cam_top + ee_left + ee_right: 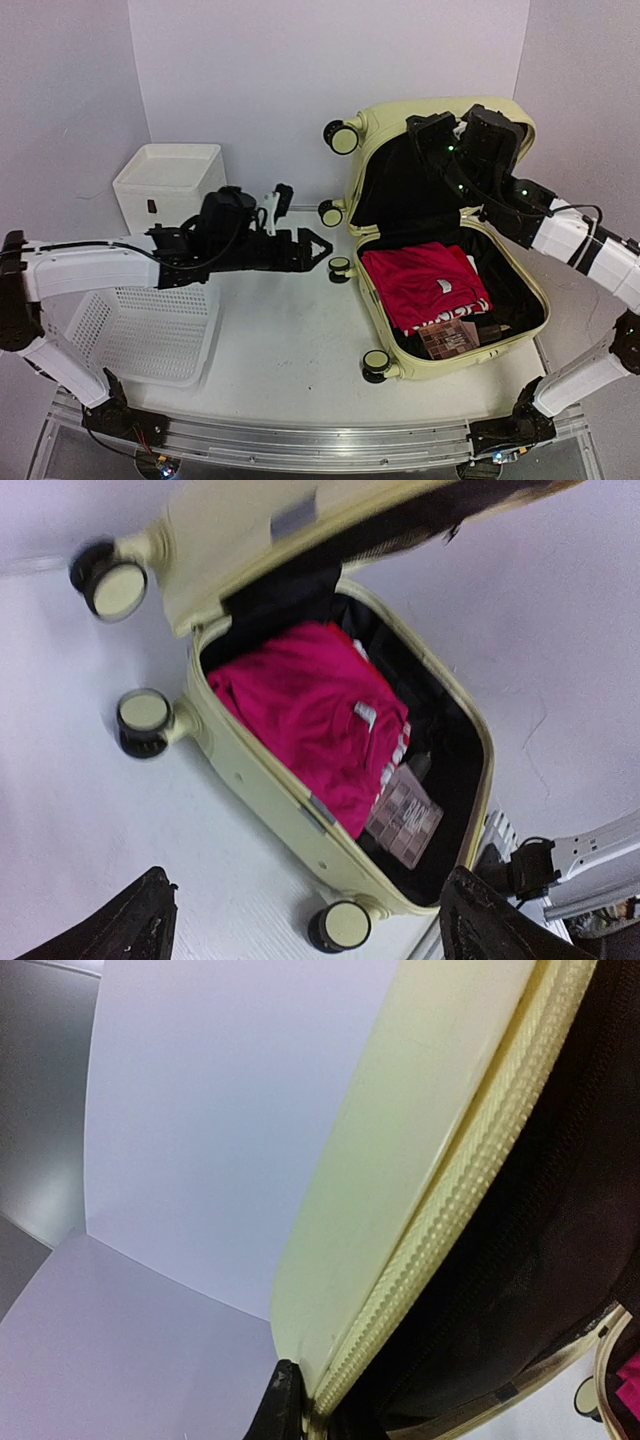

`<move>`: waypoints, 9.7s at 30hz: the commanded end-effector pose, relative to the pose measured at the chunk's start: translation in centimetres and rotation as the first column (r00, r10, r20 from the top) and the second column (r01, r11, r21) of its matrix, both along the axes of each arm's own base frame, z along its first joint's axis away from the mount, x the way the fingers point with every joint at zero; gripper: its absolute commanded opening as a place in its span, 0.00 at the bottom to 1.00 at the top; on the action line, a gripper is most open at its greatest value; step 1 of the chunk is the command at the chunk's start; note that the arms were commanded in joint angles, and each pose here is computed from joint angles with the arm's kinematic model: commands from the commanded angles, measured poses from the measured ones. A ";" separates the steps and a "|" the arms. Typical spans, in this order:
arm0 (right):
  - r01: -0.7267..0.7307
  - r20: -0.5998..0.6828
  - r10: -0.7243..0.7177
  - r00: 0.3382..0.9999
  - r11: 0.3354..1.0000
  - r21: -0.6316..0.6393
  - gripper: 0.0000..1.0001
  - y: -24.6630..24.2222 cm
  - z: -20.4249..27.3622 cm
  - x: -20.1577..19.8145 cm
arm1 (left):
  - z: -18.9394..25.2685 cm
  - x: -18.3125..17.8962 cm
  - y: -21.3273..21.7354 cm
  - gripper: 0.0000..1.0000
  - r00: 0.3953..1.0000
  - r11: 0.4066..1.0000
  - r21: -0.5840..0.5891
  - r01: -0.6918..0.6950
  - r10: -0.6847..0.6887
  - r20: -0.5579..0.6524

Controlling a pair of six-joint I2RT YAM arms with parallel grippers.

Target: Open, take out, and arrange the luggage

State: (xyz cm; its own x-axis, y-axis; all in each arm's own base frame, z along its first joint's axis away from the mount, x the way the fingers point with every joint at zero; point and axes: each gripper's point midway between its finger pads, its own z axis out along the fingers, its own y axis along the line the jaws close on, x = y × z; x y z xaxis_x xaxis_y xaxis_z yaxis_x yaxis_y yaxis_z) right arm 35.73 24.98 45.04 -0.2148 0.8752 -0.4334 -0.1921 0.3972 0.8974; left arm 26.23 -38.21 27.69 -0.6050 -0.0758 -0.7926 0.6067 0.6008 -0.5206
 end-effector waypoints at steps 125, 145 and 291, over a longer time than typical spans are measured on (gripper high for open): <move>-0.146 -0.032 0.170 0.985 0.720 -0.678 0.78 -6.6 -3.6 22.5 | -19.1 13.7 -14.0 0.31 0.967 0.908 0.359 -0.218 0.251 -0.049; -0.620 -0.713 -0.311 0.629 0.353 -0.701 0.98 -21.6 -22.3 -6.2 | -15.5 10.7 -14.9 0.69 0.989 0.955 0.291 -0.059 0.096 -0.114; -0.641 -0.767 0.062 0.639 0.595 -0.485 0.98 -18.4 -24.4 -8.5 | 3.5 7.7 -2.7 0.95 0.952 0.949 0.077 0.305 -0.303 -0.030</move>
State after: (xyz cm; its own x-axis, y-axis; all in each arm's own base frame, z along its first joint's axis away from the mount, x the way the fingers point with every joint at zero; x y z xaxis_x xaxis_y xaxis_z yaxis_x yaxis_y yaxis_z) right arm 23.21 5.69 18.95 -0.9144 0.2250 -0.3365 0.0978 0.9295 0.3557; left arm 37.13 -45.58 27.49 -0.7064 0.1576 -0.6900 0.6876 0.3842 -0.6162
